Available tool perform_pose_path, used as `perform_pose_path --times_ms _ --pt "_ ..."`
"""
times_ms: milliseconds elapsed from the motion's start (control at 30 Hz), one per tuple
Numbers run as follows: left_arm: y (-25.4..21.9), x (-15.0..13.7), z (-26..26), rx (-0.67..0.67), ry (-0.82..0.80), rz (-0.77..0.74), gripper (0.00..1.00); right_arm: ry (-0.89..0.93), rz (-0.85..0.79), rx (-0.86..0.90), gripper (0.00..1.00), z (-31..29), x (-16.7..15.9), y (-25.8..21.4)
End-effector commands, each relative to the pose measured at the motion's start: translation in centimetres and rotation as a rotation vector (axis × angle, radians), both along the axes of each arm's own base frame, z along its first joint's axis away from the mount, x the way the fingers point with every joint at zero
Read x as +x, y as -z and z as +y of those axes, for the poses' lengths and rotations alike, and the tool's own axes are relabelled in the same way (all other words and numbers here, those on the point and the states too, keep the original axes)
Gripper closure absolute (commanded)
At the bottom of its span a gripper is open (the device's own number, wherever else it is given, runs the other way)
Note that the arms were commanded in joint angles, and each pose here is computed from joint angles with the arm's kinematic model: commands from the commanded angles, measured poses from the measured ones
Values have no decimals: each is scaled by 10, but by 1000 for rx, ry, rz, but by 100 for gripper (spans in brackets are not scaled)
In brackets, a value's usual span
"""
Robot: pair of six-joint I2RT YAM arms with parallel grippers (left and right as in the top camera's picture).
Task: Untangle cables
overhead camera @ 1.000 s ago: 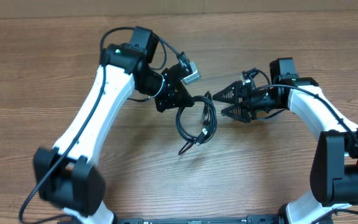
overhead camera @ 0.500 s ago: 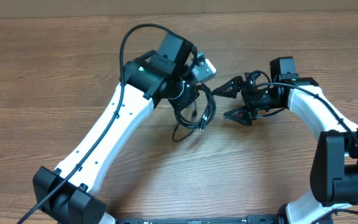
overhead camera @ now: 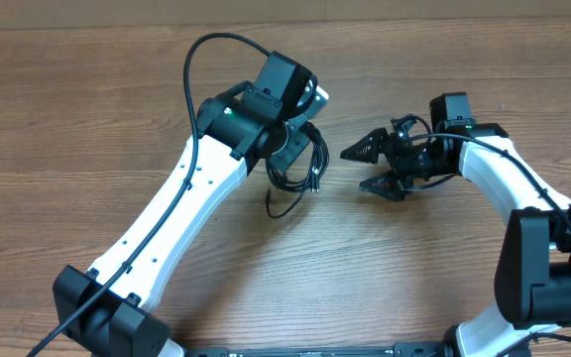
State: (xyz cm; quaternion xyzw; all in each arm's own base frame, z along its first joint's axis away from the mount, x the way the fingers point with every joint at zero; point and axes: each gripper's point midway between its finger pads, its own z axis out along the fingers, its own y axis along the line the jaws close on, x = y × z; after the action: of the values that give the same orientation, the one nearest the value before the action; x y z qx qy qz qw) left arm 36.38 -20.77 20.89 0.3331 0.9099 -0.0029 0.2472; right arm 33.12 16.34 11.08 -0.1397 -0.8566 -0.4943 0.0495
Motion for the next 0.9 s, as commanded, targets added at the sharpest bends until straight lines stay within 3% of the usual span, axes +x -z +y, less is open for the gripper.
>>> perform_pose_path --times_ms 0,67,567,667,767,867 --pt "-16 4 1 -52 -95 -35 96 -114 -190 90 33 11 -3 -27" --pt "-16 4 0 -58 -94 -34 96 -151 -232 137 37 15 -8 -34" --pt "-6 -9 -7 -84 -63 46 96 -264 -346 192 37 41 -17 -43" --pt "-5 -12 -12 -104 -48 66 96 -268 -360 193 41 43 -16 -44" --pt "-5 -18 -20 -143 -22 99 96 -269 -378 194 54 44 -13 -45" --pt "-3 -21 -24 -163 -9 118 96 -269 -378 193 61 44 -13 -45"
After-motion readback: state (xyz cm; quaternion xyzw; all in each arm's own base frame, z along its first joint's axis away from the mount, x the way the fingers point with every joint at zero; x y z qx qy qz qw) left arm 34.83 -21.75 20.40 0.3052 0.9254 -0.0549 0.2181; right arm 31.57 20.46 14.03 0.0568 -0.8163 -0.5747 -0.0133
